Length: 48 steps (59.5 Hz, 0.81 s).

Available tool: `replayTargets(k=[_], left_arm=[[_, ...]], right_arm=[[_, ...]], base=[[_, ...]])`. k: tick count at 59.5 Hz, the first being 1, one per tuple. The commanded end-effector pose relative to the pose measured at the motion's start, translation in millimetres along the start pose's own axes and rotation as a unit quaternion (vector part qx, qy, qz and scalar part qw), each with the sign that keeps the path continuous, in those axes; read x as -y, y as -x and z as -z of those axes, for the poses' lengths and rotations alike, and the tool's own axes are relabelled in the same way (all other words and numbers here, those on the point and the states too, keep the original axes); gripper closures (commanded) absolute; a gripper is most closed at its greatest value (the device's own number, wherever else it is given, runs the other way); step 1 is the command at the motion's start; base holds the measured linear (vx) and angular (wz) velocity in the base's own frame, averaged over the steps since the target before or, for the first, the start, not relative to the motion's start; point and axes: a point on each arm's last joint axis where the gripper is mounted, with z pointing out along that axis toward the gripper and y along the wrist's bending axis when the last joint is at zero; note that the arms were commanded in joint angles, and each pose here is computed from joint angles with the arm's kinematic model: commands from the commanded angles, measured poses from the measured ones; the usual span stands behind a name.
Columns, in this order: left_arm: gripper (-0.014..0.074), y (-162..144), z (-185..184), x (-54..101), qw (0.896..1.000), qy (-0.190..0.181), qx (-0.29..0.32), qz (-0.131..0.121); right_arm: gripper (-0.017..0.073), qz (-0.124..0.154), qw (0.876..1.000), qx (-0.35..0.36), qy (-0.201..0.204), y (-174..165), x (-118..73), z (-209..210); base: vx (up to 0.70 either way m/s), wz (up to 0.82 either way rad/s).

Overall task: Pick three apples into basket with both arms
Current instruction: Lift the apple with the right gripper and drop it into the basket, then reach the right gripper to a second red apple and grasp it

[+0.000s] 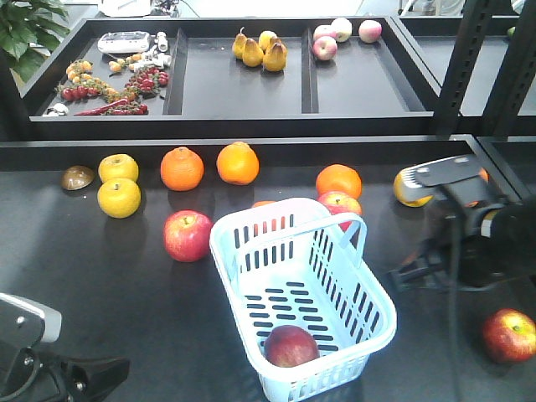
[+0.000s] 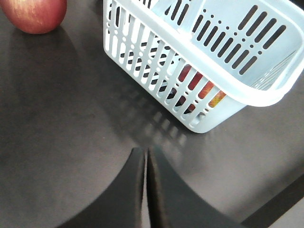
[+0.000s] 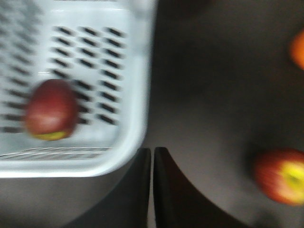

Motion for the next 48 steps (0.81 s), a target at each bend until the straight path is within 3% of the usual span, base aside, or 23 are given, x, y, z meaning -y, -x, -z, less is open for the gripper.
replayTargets(k=[1,6,11,19,21,26,38,44,48], left_arm=[[0.06,8.9,2.1,0.3,0.999,0.007,0.029,0.011],[0.06,8.8,2.1,0.3,1.0,0.007,0.028,0.011],[0.06,8.7,2.0,0.4,1.0,0.006,0.028,0.011],[0.06,8.5,2.0,0.6,1.0,0.005,0.027,0.016],[0.06,8.5,2.0,0.7,0.999,0.005,0.027,0.018],[0.06,8.5,2.0,0.7,0.999,0.005,0.027,0.018],[0.06,8.5,2.0,0.7,0.999,0.005,0.027,0.018],[0.06,8.5,2.0,0.7,0.999,0.005,0.026,0.019],[0.06,8.5,2.0,0.7,0.999,0.005,0.026,0.019]], right_arm=[[0.0567,-0.024,0.995,0.035,-0.094,6.4,20.3,17.8],[0.0566,-0.052,0.991,0.026,-0.124,2.9,36.5,18.6],[0.0563,-0.098,0.985,0.019,-0.141,-3.1,61.5,18.7],[0.0513,-0.168,0.976,0.0,-0.14,-17.3,103.5,12.7],[0.0488,-0.172,0.976,-0.01,-0.133,-20.3,111.0,9.6],[0.0359,-0.2,0.974,-0.04,-0.101,-28.2,132.7,-3.3],[-0.0048,-0.221,0.968,-0.092,-0.067,-34.8,159.2,-41.1],[-0.0167,-0.225,0.967,-0.105,-0.064,-33.4,165.8,-57.4],[-0.0168,-0.225,0.966,-0.106,-0.064,-30.5,170.7,-65.5]], base=[[0.0,0.0],[0.0,0.0],[0.0,0.0],[0.0,0.0],[0.0,0.0],[0.0,0.0],[0.0,0.0],[0.0,0.0],[0.0,0.0]])
